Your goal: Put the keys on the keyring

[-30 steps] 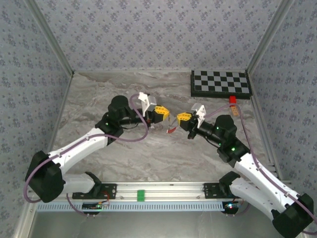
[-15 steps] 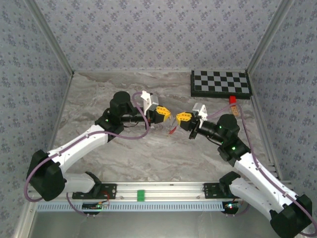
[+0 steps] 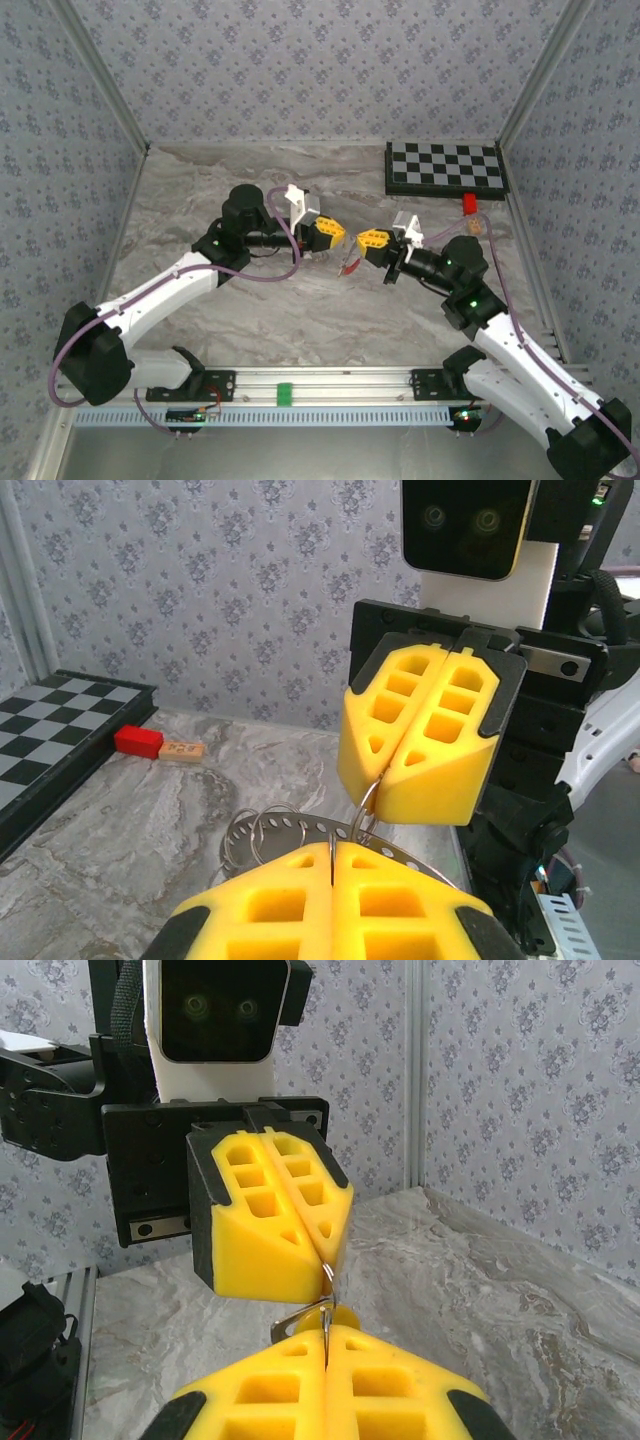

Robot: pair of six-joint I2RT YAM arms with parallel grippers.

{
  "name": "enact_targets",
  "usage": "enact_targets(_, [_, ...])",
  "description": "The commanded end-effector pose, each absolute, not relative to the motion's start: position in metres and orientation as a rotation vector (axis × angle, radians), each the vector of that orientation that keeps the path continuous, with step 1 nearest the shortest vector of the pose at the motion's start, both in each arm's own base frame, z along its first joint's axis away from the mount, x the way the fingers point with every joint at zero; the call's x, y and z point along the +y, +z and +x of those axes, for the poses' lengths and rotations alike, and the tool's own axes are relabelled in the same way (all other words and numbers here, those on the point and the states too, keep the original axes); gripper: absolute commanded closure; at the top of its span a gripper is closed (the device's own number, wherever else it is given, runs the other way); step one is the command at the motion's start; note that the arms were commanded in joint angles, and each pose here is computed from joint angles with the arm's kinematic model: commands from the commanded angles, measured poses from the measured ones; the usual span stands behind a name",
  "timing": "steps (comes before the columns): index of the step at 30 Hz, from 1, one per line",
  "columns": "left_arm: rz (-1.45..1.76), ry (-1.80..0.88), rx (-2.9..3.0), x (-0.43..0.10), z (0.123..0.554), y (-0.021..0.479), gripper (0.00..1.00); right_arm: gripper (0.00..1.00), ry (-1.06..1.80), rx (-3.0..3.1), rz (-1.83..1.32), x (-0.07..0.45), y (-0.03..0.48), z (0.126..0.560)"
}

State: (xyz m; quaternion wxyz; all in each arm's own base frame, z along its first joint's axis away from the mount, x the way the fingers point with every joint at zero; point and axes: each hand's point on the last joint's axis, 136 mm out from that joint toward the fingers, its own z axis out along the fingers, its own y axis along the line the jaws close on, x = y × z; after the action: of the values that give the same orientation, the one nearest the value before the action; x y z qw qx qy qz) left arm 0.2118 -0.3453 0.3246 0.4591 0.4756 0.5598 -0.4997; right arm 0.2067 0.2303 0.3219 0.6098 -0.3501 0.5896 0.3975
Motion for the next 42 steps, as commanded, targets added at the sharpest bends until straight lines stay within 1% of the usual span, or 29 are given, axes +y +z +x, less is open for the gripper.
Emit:
enact_targets(1, [1.202,-1.271,1.304,-0.3455,0.1970,0.3465,1.00,1.00,0.940,1.313,-0.807,0.2295,0.3317,0.1998])
enact_targets(10, [1.225,-1.285,1.316,-0.3487,0.1907,0.3443,1.00,1.00,0.956,1.308,-0.804,0.2310,0.3298,0.1979])
enact_targets(30, [1.178,-1.227,1.320,-0.3451,0.1982,0.3482,1.00,1.00,0.952,1.305,-0.806,0.2299,0.3272,0.1952])
enact_targets(42, [1.212,-1.259,1.336,-0.3502,0.1970,0.3420,1.00,1.00,0.957,1.303,-0.810,0.2315,0.3264,0.1945])
